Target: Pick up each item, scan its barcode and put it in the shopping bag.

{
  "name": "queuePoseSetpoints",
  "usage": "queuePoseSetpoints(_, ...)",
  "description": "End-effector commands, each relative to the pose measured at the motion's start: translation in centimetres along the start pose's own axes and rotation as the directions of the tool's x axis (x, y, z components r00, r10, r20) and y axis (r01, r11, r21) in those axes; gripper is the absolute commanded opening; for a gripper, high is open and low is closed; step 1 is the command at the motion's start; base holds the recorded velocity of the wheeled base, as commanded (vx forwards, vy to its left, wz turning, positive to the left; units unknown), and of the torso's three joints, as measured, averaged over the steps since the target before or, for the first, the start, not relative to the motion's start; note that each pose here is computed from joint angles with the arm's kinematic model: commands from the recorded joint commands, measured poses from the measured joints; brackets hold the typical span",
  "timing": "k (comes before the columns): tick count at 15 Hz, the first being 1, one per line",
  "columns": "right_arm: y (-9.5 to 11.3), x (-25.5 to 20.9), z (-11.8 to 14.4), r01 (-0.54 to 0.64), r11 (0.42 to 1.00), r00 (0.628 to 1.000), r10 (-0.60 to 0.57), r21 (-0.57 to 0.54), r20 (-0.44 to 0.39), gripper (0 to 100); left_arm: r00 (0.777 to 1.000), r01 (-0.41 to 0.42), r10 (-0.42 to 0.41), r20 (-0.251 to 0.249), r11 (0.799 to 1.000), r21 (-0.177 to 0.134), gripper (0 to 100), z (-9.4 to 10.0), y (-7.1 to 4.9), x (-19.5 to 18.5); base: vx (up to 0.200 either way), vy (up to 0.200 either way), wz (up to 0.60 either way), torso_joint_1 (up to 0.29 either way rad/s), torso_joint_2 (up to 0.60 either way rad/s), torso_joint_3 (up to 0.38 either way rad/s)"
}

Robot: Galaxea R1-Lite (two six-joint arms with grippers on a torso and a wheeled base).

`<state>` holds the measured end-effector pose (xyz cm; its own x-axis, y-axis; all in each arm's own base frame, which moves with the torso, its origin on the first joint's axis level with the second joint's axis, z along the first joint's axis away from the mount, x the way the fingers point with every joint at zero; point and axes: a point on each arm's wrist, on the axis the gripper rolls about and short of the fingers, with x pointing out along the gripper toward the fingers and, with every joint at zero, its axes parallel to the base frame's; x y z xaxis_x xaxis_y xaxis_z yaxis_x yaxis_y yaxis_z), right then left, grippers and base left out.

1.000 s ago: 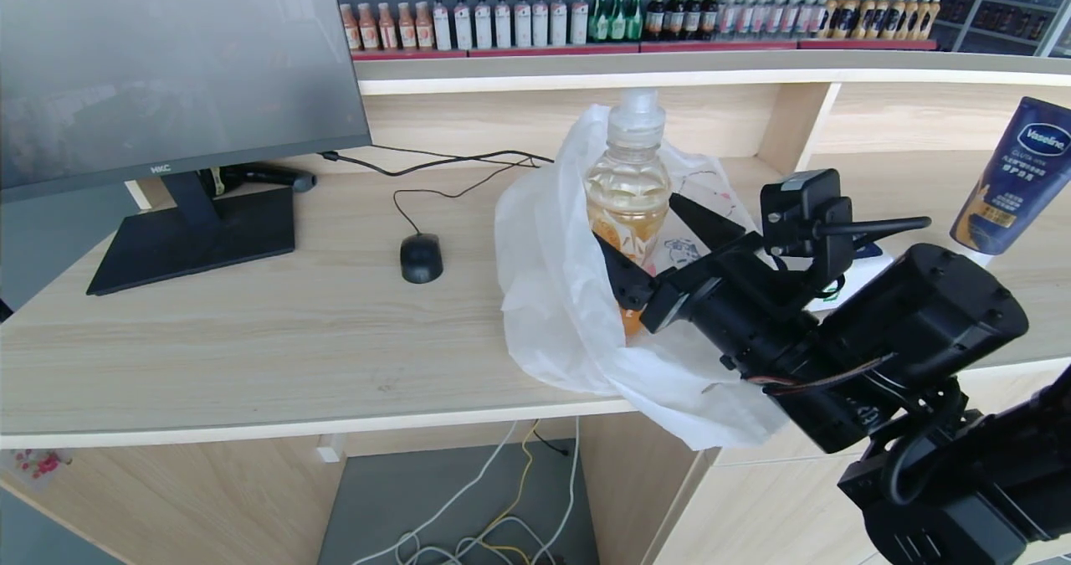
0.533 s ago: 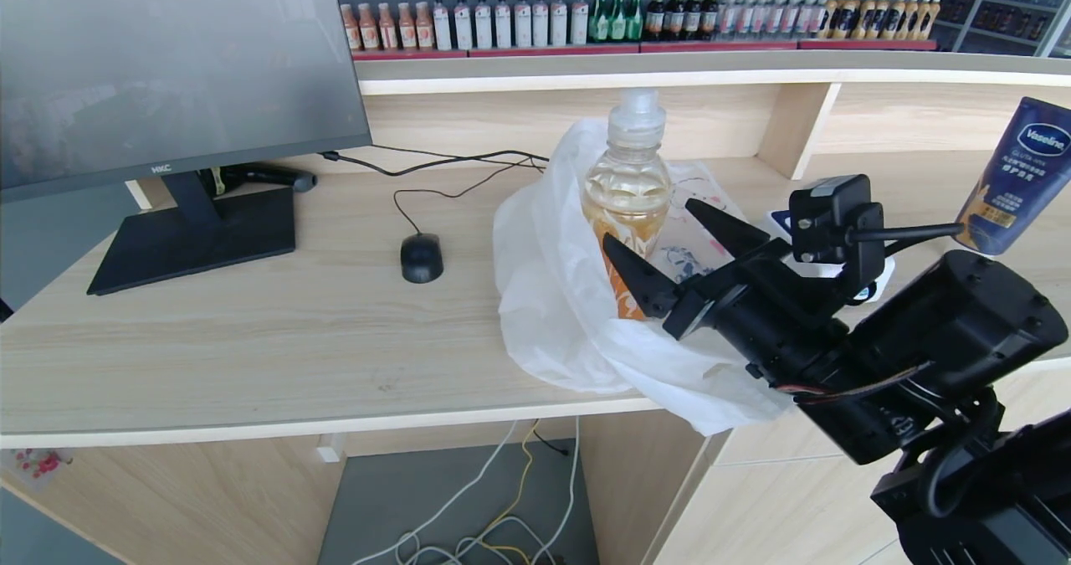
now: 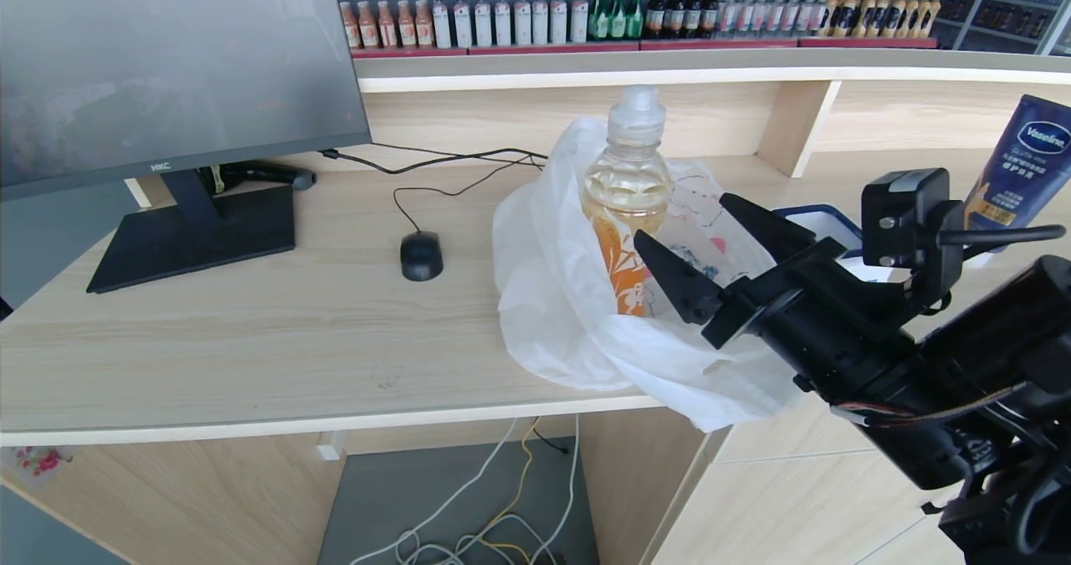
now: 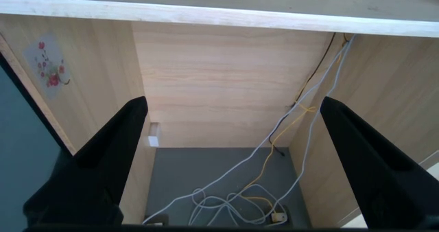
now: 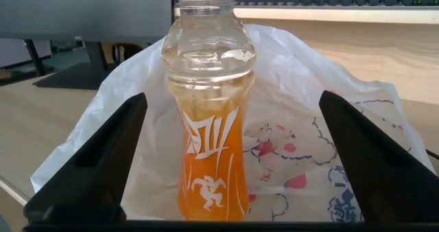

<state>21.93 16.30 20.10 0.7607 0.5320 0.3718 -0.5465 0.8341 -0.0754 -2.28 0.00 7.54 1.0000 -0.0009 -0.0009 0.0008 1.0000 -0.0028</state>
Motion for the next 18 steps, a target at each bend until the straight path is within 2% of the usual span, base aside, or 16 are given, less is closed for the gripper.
queuePoseSetpoints(1,-0.04,-0.36,0.64,0.001,1.0,1.0,-0.001,0.0,0.016,100,1.0,-0.001,0.001,0.001,1.0,0.003,100,0.0,0.0,0.0,-0.2,0.0,0.0,0.012,0.0,-0.002)
queuePoseSetpoints(7,-0.06,-0.15,0.4,0.002,1.0,1.0,-0.002,0.0,0.012,100,1.0,0.001,-0.001,0.001,1.0,0.01,100,0.0,0.0,0.0,0.0,0.0,0.0,0.0,0.0,0.0)
queuePoseSetpoints(9,-0.05,-0.09,0.4,0.002,1.0,1.0,-0.002,-0.005,0.013,100,1.0,0.001,-0.001,-0.001,1.0,0.018,100,-0.01,0.0,0.0,0.0,-0.2,0.0,0.01,0.0,0.002)
queuePoseSetpoints(14,-0.09,-0.34,0.71,0.003,1.0,1.0,-0.002,-0.017,0.019,100,1.0,-0.001,0.001,-0.001,1.0,0.014,100,-0.01,0.0,0.0,0.0,-0.2,0.0,0.007,0.0,0.002)
queuePoseSetpoints(17,-0.2,-0.55,0.94,0.006,1.0,1.0,-0.005,-0.018,0.024,100,1.0,0.001,-0.001,-0.001,1.0,0.03,100,-0.01,0.0,0.0,0.0,-0.2,0.0,0.002,0.0,0.004)
queuePoseSetpoints(18,-0.2,-0.88,0.91,0.005,1.0,1.0,-0.005,-0.02,0.016,100,1.0,0.001,-0.001,-0.001,1.0,0.027,100,-0.01,0.0,0.0,0.0,-0.2,0.0,-0.007,0.0,0.007)
